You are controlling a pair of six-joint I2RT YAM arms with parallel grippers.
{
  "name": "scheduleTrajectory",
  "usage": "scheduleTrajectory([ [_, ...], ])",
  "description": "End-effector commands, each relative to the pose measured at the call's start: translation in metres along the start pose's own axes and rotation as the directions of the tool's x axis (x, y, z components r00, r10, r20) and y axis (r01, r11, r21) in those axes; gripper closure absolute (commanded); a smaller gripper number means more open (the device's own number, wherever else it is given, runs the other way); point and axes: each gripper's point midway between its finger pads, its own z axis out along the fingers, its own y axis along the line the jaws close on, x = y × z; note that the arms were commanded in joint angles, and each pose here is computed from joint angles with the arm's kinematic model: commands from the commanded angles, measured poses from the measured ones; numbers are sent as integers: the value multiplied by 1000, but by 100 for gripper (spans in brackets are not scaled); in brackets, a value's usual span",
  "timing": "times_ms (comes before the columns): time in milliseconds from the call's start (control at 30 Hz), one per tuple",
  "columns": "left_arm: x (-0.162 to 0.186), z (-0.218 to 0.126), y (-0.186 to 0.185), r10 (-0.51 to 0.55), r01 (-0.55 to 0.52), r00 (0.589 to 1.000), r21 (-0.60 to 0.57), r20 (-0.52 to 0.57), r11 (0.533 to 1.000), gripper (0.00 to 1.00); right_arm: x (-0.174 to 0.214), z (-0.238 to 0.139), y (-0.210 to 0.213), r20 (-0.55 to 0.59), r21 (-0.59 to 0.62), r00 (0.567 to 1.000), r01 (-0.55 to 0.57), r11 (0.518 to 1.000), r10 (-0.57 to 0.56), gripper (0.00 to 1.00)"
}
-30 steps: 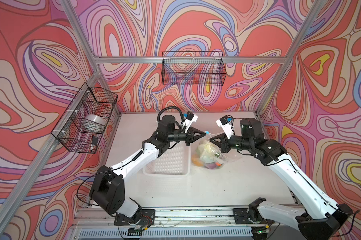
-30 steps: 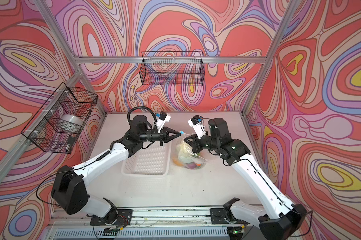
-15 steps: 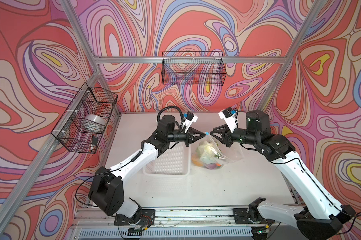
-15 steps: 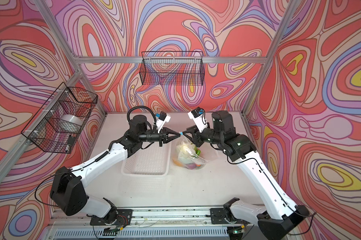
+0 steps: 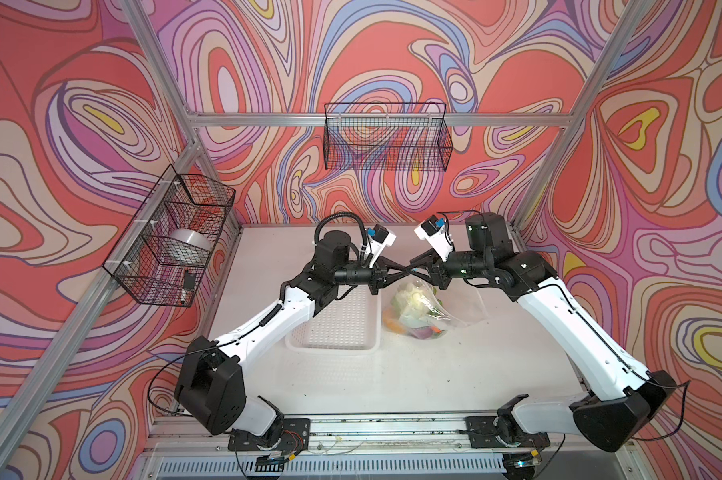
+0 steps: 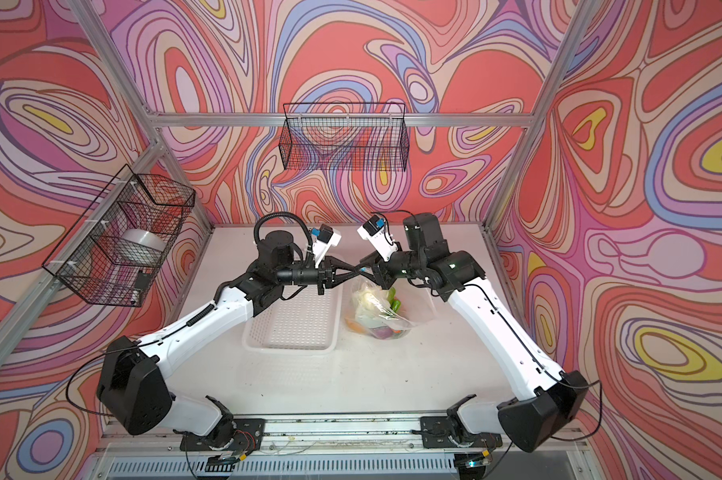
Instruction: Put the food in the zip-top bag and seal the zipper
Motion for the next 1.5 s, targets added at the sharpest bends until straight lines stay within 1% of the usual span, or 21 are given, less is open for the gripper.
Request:
scheduleTrajectory([
  [0, -15, -7, -12, 60, -60, 998, -5, 29, 998, 100, -1, -7, 9, 10, -13, 999, 31, 999, -31, 72],
  [100, -15, -7, -10, 57, -56, 998, -13, 27, 998, 100, 4, -9, 9, 11, -8, 999, 31, 999, -31, 72],
  [200, -16, -7, -10, 56, -56, 998, -11, 28, 998, 100, 8, -7, 8, 4, -5, 1000, 23, 1000, -23, 75],
  [333, -19, -8, -12, 61, -60, 998, -11, 33, 998, 100, 11, -6, 4, -3, 15, 1000, 22, 1000, -22, 74],
  [500, -20, -9, -13, 58, -58, 998, -8, 35, 998, 100, 13, -3, 2, 0, 25, 1000, 20, 999, -20, 79],
  [533, -20, -9, -14, 60, -60, 998, -8, 36, 998, 100, 13, -3, 1, -3, 29, 1000, 18, 999, -18, 81],
  [633, -21, -10, -14, 62, -62, 997, -10, 38, 998, 100, 13, -3, -2, 0, 44, 1000, 19, 999, -19, 92],
  [933, -18, -9, -10, 56, -55, 998, -30, 29, 998, 100, 4, -10, 4, 48, 31, 998, 27, 999, -28, 100],
  [1067, -19, -11, -2, 57, -53, 998, -85, 40, 995, 100, 7, -10, 7, 45, 21, 999, 26, 999, -27, 100],
  [1233, -20, -14, 14, 53, -42, 997, -175, 62, 984, 100, 20, -10, 9, 14, 17, 1000, 8, 1000, -8, 100],
  [1333, -25, -16, 18, 53, -33, 995, -202, 90, 979, 100, 27, -12, 10, 9, 20, 1000, 6, 1000, -6, 100],
  [1467, -30, -18, 20, 49, -23, 992, -218, 117, 976, 100, 37, -14, 6, -13, 55, 1000, 5, 998, -4, 100],
])
